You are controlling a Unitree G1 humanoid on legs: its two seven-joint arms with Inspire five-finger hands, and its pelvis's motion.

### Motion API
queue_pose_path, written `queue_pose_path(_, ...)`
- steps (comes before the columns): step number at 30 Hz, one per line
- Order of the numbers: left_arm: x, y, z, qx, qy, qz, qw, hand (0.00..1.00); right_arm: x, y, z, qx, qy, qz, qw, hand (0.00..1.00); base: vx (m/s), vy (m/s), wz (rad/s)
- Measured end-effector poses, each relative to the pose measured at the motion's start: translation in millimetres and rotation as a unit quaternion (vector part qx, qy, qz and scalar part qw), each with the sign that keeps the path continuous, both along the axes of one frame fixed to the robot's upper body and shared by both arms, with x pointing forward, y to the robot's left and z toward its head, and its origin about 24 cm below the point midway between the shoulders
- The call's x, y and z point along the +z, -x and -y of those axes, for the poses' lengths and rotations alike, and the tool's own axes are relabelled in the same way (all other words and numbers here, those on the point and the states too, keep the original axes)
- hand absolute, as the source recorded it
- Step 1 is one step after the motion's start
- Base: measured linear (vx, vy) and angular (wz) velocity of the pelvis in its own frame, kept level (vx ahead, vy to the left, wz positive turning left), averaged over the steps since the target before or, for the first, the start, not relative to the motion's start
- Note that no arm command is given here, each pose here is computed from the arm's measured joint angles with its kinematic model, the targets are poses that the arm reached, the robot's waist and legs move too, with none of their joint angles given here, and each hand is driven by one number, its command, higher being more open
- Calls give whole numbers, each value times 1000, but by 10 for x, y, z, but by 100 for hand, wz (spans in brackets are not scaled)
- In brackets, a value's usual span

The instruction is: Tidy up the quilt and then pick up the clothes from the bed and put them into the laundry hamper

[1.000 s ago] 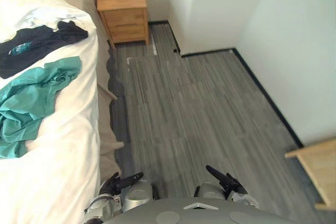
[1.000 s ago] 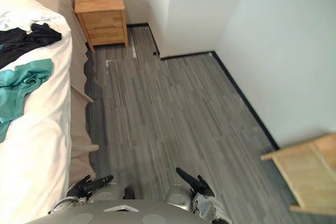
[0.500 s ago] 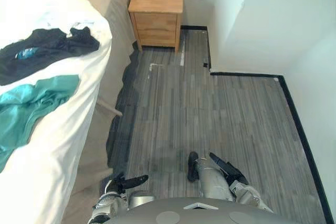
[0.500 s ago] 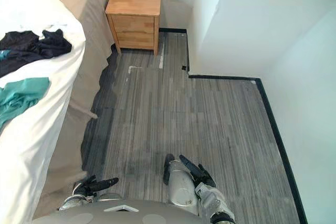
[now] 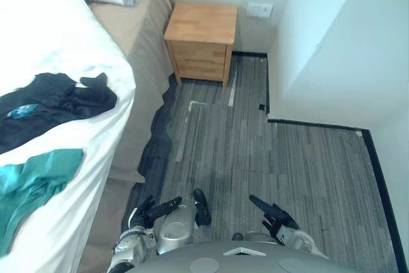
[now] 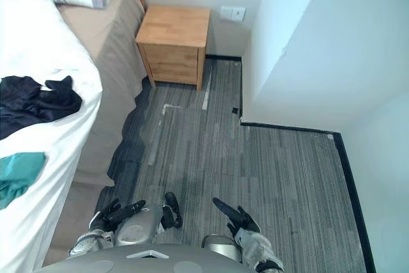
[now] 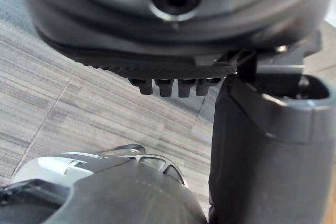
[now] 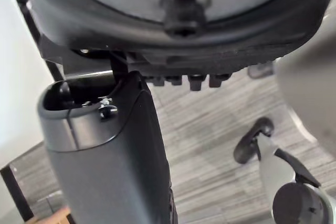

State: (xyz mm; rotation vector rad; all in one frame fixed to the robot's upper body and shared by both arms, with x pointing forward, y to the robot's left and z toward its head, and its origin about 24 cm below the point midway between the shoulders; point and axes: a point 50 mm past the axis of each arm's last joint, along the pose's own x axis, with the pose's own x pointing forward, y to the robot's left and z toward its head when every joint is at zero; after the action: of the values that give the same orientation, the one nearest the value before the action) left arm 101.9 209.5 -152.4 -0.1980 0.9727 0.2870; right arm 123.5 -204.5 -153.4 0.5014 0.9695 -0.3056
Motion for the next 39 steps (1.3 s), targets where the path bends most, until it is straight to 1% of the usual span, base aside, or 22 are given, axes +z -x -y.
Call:
queue_pose_path(1, -15, 27, 3, 23, 10, -4, 1000, 100, -1, -26, -56, 1, -5, 2, 1000, 100, 431, -16, -17)
queue_pose_path(2, -24, 62, -24, 23, 5, -13, 1000, 100, -10, -4, -72, 1, -7, -1, 1000, 100, 537, -2, -20)
queue_pose_path(3, -47, 106, -25, 18, 4, -30, 999, 100, 0, -44, -101, 5, -8, 7, 1000, 100, 528, -39, 11)
queue_pose_path(5, -46, 128, -118, -8, -23, -49, 998, 100, 47, -126, -99, 6, -2, 40, 999, 100, 595, -122, 54)
queue_pose_path(9, -68, 193, -129, -14, -32, -68, 997, 100, 99, -158, -67, 33, 14, 89, 995, 100, 391, -149, 46)
queue_pose_path(12, -49, 91, -93, -17, -23, -50, 998, 100, 134, -149, -6, 29, 30, 112, 993, 100, 333, -287, 110)
queue_pose_path(14, -26, -15, -57, 0, -12, -25, 1000, 100, 164, -153, 29, 27, 20, 132, 991, 100, 342, -430, 105)
queue_pose_path(16, -34, 32, -71, 15, -10, -25, 1000, 100, 146, -89, 12, 41, 40, 128, 990, 100, 428, -628, 106)
queue_pose_path(17, -48, 103, -74, 31, -7, -29, 999, 100, 113, 7, -29, 37, 45, 118, 991, 100, 511, -767, 109)
queue_pose_path(18, -59, 155, -79, 43, -8, -35, 998, 100, 112, 11, -28, 29, 39, 117, 992, 100, 441, -658, 99)
queue_pose_path(20, -103, 264, 54, 78, 14, -45, 996, 100, 130, -11, 63, 38, 51, 112, 992, 100, 332, -550, 77)
queue_pose_path(23, -99, 249, 52, 94, 24, -36, 995, 100, 129, -15, 83, 42, 57, 106, 992, 100, 344, -660, 130)
queue_pose_path(24, -91, 243, 33, 97, 25, -27, 995, 100, 98, 61, 86, 39, 54, 90, 994, 100, 235, -484, 151)
queue_pose_path(26, -69, 200, 33, 91, 27, -10, 995, 100, 74, 154, 94, 37, 50, 77, 995, 100, 224, -408, 124)
queue_pose_path(28, -39, 117, 57, 78, 28, 10, 996, 100, 82, 131, 100, 31, 44, 78, 995, 100, 168, -210, 77)
queue_pose_path(30, -24, 75, 84, 81, 35, 22, 996, 100, 73, 136, 91, -6, 26, 77, 997, 100, 136, -81, 54)
queue_pose_path(32, -44, 115, 140, 124, 57, 23, 990, 100, 65, 171, 125, -55, 16, 74, 996, 100, 161, 5, 5)
queue_pose_path(33, -41, 117, 100, 128, 55, 22, 990, 100, 58, 167, 97, -62, 13, 73, 995, 100, 199, 45, 12)
queue_pose_path(34, -33, 136, 20, 122, 42, 18, 991, 100, 46, 187, 56, -66, 9, 70, 995, 100, 218, 66, 54)
queue_pose_path(36, -25, 132, -36, 102, 27, 10, 994, 100, 47, 169, 32, -65, 7, 72, 995, 100, 298, 80, 114)
queue_pose_path(38, -16, 86, -93, 46, -2, -10, 999, 100, 5, 247, -8, -62, 2, 55, 997, 100, 257, -23, 201)
queue_pose_path(39, -15, 84, -104, 39, -6, -13, 999, 100, -4, 268, -19, -62, 0, 52, 997, 100, 276, -152, 193)
